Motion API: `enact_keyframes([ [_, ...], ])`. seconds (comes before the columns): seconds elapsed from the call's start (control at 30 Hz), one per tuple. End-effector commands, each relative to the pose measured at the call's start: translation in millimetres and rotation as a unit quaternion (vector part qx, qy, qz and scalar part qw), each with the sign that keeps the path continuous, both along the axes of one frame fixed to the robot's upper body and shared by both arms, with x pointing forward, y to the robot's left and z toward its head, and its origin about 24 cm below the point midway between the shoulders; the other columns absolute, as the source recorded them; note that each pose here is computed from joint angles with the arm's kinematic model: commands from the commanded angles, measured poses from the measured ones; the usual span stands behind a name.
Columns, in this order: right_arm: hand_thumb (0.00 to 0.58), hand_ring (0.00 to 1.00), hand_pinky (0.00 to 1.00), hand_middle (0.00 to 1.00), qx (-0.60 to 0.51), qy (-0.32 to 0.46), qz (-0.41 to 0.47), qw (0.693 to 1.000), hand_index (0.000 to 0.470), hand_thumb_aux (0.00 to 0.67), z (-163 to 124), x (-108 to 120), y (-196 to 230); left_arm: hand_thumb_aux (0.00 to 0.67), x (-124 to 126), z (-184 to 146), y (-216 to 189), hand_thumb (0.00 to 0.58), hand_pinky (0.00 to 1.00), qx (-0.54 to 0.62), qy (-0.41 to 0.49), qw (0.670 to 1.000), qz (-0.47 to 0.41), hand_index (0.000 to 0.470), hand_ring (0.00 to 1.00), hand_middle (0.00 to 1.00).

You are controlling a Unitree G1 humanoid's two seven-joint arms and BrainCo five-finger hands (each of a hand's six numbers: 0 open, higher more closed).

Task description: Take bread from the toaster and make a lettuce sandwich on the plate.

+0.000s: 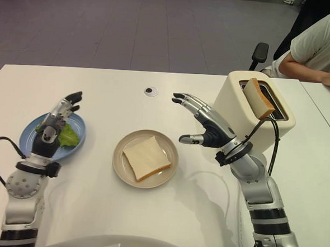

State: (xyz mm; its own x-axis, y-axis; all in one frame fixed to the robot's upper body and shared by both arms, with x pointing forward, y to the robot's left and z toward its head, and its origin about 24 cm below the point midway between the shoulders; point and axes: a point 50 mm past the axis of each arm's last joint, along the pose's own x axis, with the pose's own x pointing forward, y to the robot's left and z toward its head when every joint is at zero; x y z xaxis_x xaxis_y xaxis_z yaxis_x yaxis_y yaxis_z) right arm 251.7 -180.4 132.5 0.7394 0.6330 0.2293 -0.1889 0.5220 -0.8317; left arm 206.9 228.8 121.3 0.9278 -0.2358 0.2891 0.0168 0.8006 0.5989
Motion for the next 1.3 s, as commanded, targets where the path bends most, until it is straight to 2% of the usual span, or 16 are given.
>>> enact_keyframes([
  [0.03, 0.000, 0.00, 0.00, 0.00, 0.011, 0.024, -0.014, 1.000, 0.000, 0.000, -12, 1, -4, 0.000, 8, 3, 49, 0.000, 0.00, 0.190, 0.054, 0.977, 0.081, 0.000, 0.00, 0.00],
  [0.17, 0.000, 0.00, 0.00, 0.00, 0.015, 0.032, -0.016, 0.999, 0.000, 0.000, -19, 2, -3, 0.000, 12, -18, 79, 0.000, 0.00, 0.320, 0.107, 0.935, 0.110, 0.000, 0.00, 0.00],
  [0.2, 0.000, 0.00, 0.00, 0.00, 0.015, 0.034, -0.015, 0.999, 0.000, 0.000, -20, 2, -3, 0.050, 13, -24, 82, 0.083, 0.00, 0.355, 0.113, 0.922, 0.109, 0.035, 0.00, 0.00],
  [0.23, 0.000, 0.00, 0.00, 0.00, 0.015, 0.035, -0.015, 0.999, 0.000, 0.000, -20, 2, -2, 0.053, 14, -29, 84, 0.087, 0.00, 0.387, 0.119, 0.908, 0.107, 0.037, 0.00, 0.00],
  [0.3, 0.000, 0.00, 0.00, 0.00, 0.015, 0.038, -0.013, 0.999, 0.000, 0.000, -22, 1, -1, 0.000, 15, -38, 88, 0.000, 0.00, 0.427, 0.127, 0.889, 0.107, 0.000, 0.00, 0.00],
  [0.37, 0.000, 0.00, 0.00, 0.00, 0.015, 0.040, -0.016, 0.999, 0.000, 0.000, -25, 0, -1, 0.000, 20, -41, 92, 0.000, 0.00, 0.451, 0.126, 0.876, 0.113, 0.000, 0.00, 0.00],
  [0.4, 0.000, 0.00, 0.00, 0.00, 0.016, 0.041, -0.018, 0.999, 0.000, 0.000, -25, -1, -2, 0.029, 23, -42, 94, 0.049, 0.00, 0.464, 0.125, 0.869, 0.117, 0.020, 0.00, 0.00],
  [0.43, 0.000, 0.00, 0.00, 0.00, 0.016, 0.042, -0.019, 0.999, 0.000, 0.000, -26, -2, -2, 0.097, 25, -43, 97, 0.156, 0.00, 0.478, 0.128, 0.861, 0.121, 0.068, 0.00, 0.00],
  [0.47, 0.000, 0.00, 0.00, 0.00, 0.016, 0.042, -0.020, 0.999, 0.000, 0.000, -26, -3, -2, 0.234, 26, -45, 100, 0.334, 0.00, 0.493, 0.133, 0.851, 0.122, 0.164, 0.00, 0.00],
  [0.5, 0.000, 0.00, 0.00, 0.00, 0.016, 0.043, -0.020, 0.999, 0.000, 0.000, -26, -3, -2, 0.347, 27, -47, 101, 0.445, 0.00, 0.503, 0.135, 0.845, 0.123, 0.243, 0.00, 0.00],
  [0.63, 0.000, 0.00, 0.00, 0.00, 0.016, 0.044, -0.019, 0.999, 0.000, 0.000, -26, -4, -2, 0.352, 31, -52, 101, 0.449, 0.00, 0.523, 0.136, 0.832, 0.124, 0.247, 0.00, 0.00],
  [0.7, 0.000, 0.00, 0.00, 0.00, 0.016, 0.044, -0.016, 0.999, 0.000, 0.000, -25, -3, -1, 0.418, 32, -55, 101, 0.498, 0.00, 0.529, 0.141, 0.828, 0.122, 0.293, 0.00, 0.00],
  [1.03, 0.000, 0.00, 0.00, 0.00, 0.012, 0.044, -0.011, 0.999, 0.000, 0.000, -23, -2, -2, 0.423, 32, -66, 102, 0.501, 0.00, 0.531, 0.151, 0.825, 0.120, 0.297, 0.00, 0.00],
  [1.07, 0.000, 0.00, 0.00, 0.00, 0.012, 0.044, -0.011, 0.999, 0.000, 0.000, -23, -2, -2, 0.468, 32, -66, 103, 0.527, 0.00, 0.532, 0.152, 0.824, 0.121, 0.328, 0.00, 0.00],
  [1.13, 0.000, 0.00, 0.00, 0.00, 0.012, 0.044, -0.010, 0.999, 0.000, 0.000, -23, -2, -2, 0.654, 31, -68, 103, 0.580, 0.00, 0.532, 0.152, 0.824, 0.121, 0.459, 0.00, 0.00],
  [1.3, 0.000, 0.00, 0.00, 0.00, 0.011, 0.042, -0.009, 0.999, 0.000, 0.000, -22, -1, -1, 0.670, 30, -70, 104, 0.580, 0.00, 0.526, 0.152, 0.827, 0.124, 0.470, 0.00, 0.00],
])
